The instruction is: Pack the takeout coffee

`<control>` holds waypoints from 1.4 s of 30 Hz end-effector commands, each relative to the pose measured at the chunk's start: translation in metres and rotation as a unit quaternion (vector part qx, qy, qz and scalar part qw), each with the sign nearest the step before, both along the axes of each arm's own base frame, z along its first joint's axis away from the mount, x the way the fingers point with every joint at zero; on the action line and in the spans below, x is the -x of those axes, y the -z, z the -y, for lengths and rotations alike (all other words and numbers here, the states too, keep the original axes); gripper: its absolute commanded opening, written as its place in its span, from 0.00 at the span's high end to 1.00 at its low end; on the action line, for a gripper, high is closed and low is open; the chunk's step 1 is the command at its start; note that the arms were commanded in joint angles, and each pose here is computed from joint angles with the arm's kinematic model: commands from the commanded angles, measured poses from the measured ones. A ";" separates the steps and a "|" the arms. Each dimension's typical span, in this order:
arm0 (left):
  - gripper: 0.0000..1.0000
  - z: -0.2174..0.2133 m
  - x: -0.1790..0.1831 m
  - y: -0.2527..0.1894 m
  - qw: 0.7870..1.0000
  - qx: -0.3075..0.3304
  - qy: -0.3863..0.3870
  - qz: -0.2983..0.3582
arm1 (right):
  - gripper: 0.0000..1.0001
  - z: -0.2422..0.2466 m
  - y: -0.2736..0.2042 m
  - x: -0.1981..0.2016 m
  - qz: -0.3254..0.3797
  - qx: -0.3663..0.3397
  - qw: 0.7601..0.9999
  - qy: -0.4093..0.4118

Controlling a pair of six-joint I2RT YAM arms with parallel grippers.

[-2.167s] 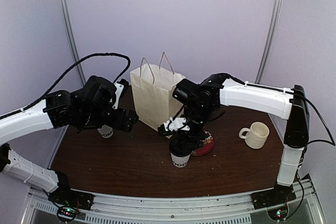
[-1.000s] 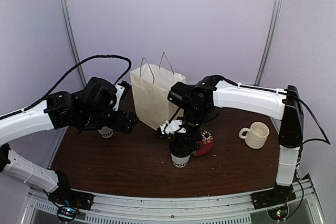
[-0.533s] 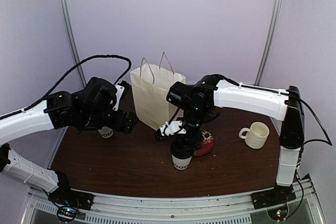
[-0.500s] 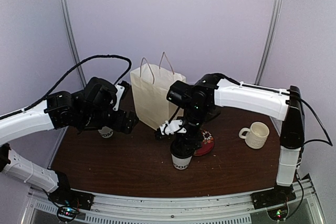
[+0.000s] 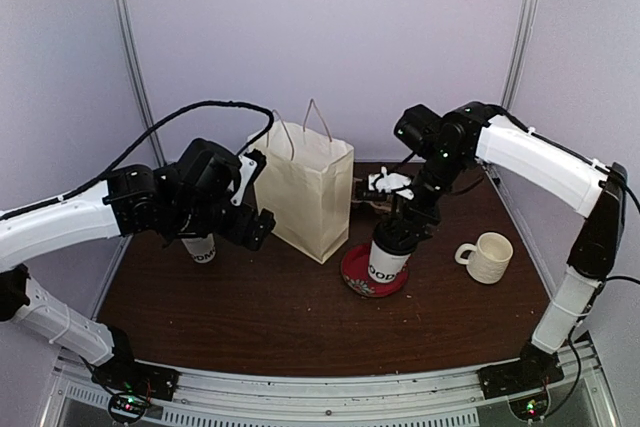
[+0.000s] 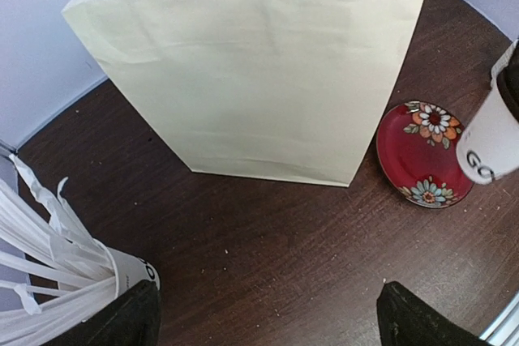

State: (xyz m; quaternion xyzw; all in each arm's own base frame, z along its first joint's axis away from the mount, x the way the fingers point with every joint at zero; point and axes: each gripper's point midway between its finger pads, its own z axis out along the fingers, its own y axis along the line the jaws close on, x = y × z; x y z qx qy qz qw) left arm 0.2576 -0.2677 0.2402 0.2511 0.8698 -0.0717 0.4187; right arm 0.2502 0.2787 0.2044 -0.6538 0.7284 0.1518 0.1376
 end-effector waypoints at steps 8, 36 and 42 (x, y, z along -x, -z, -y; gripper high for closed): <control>0.03 0.012 -0.014 -0.032 0.999 0.007 0.018 0.041 | 0.25 0.138 -0.001 -0.116 0.066 0.055 0.964 0.252; 0.03 0.009 -0.009 -0.025 0.999 0.012 0.018 0.031 | 0.21 0.202 0.058 -0.183 0.014 0.088 0.916 0.391; 0.03 0.011 -0.009 -0.025 0.999 0.013 0.021 0.027 | 0.13 0.207 0.059 -0.180 0.020 0.096 0.913 0.396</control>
